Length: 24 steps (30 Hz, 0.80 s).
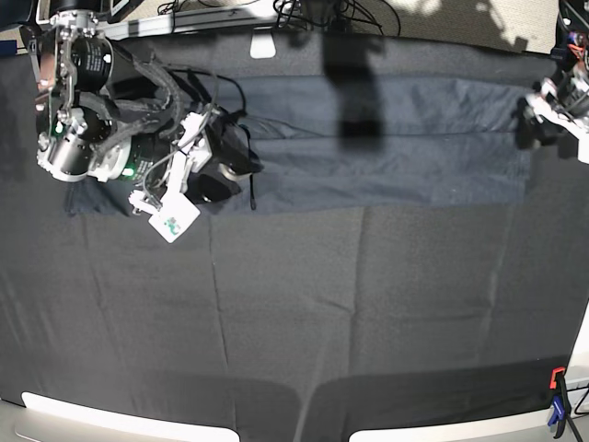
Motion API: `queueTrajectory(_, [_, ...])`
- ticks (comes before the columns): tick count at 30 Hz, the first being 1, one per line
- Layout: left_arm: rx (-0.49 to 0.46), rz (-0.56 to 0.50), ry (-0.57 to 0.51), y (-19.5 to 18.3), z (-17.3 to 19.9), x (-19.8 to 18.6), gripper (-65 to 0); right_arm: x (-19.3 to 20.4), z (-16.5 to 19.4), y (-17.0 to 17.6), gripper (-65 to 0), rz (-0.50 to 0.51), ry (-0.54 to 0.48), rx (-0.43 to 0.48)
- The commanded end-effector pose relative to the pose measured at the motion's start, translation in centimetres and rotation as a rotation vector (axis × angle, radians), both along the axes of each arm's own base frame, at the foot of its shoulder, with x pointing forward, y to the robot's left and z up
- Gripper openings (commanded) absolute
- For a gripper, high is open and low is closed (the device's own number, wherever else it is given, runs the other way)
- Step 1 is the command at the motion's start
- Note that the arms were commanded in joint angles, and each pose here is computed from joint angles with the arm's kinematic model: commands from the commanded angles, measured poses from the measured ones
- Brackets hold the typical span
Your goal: Layout the t-shirt on the table in an organized manner, then fold the t-shirt properly
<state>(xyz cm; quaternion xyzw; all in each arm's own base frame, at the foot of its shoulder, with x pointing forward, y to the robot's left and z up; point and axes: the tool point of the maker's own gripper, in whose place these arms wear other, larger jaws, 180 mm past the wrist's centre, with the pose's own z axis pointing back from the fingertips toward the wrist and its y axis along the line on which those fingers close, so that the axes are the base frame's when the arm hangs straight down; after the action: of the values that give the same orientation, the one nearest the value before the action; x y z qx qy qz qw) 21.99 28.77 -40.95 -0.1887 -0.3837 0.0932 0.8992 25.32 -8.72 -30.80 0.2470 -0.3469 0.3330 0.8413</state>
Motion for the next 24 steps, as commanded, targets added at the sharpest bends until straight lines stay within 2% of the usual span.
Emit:
queueTrajectory(1, [0.000,-0.008,-0.028,0.4,1.0,0.6,-32.9,0.5,1.3,0.2,-37.4,0.012,-0.047,0.019])
queueTrajectory(6, [-0.038,-0.010,-0.033,-0.1,1.2,0.7,-33.7,0.5,1.3,0.2,-37.4,0.012,-0.046,0.019])
queueTrajectory(10, [-0.041,-0.036,-0.003,-0.7,0.7,0.4,-38.9,0.5,1.3,0.2,-37.4,0.013,-0.046,0.021])
queueTrajectory(19, [-0.062,-0.099,-0.002,-3.0,0.2,0.9,-39.1,0.4,1.3,0.3,-37.4,0.017,-0.040,0.028])
queueTrajectory(21, [-0.061,-0.099,-0.001,-3.0,0.2,0.9,-44.9,0.4,1.3,0.3,-37.4,0.018,-0.038,0.026])
queueTrajectory(23, [-0.063,-0.099,-0.001,-3.0,0.2,0.9,-59.8,0.4,1.3,0.3,-37.4,0.018,-0.038,0.024])
queueTrajectory(24, [-0.062,-0.099,-0.001,-3.0,0.2,0.9,-65.0,0.4,1.3,0.3,-37.4,0.018,-0.038,0.024])
